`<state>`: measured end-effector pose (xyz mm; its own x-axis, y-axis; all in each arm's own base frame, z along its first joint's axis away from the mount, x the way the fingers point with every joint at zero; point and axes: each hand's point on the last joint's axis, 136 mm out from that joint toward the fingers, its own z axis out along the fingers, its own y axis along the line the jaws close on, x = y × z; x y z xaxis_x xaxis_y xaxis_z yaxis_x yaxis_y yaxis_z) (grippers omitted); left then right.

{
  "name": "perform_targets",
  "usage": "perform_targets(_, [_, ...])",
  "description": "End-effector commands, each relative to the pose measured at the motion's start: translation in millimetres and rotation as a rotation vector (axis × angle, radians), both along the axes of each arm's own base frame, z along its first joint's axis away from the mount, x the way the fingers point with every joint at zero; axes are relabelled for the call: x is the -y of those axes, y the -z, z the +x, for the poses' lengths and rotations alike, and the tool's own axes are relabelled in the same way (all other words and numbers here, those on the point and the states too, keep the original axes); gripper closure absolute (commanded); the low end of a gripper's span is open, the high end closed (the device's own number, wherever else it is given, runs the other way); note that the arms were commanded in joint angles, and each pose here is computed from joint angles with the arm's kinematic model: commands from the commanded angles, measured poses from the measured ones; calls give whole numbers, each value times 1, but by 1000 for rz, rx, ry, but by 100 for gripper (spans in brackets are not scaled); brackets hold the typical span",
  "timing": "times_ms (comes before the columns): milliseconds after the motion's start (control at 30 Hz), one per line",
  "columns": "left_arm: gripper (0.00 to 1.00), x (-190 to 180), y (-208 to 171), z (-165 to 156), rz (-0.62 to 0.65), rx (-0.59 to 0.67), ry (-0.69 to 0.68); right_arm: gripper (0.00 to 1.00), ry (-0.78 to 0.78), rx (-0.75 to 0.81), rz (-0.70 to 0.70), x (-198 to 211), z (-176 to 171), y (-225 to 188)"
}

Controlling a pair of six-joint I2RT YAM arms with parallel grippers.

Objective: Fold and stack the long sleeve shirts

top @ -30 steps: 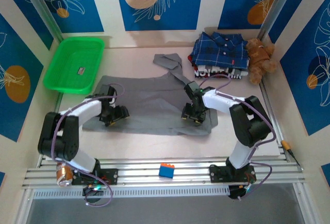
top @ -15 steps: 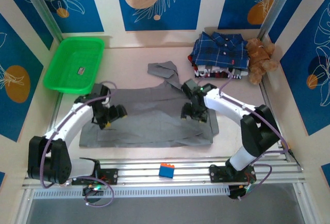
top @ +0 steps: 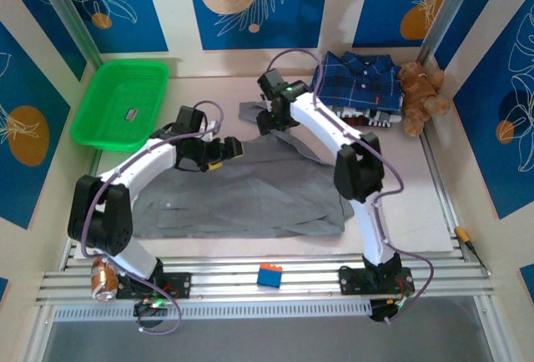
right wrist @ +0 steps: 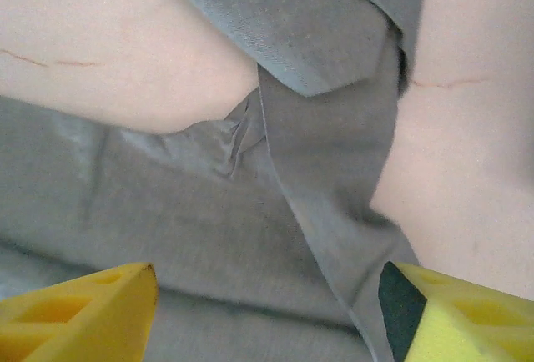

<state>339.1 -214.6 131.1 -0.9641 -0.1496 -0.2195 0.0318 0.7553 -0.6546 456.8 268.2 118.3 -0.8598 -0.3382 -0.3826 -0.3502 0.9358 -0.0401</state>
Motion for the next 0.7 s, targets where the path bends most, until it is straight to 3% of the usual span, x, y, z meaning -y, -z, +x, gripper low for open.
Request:
perform_targets(0, [12,16,6,-6,-82,-9,43,29,-110,-9,-119,-1,4,14])
perform_targets(333, [12,-14,59,-39,32,-106,-57,33,-131,72,-283,19,42,50])
perform_targets(667, [12,-39,92,-64,142,-188,-85,60,-64,55,-235,35,54,56])
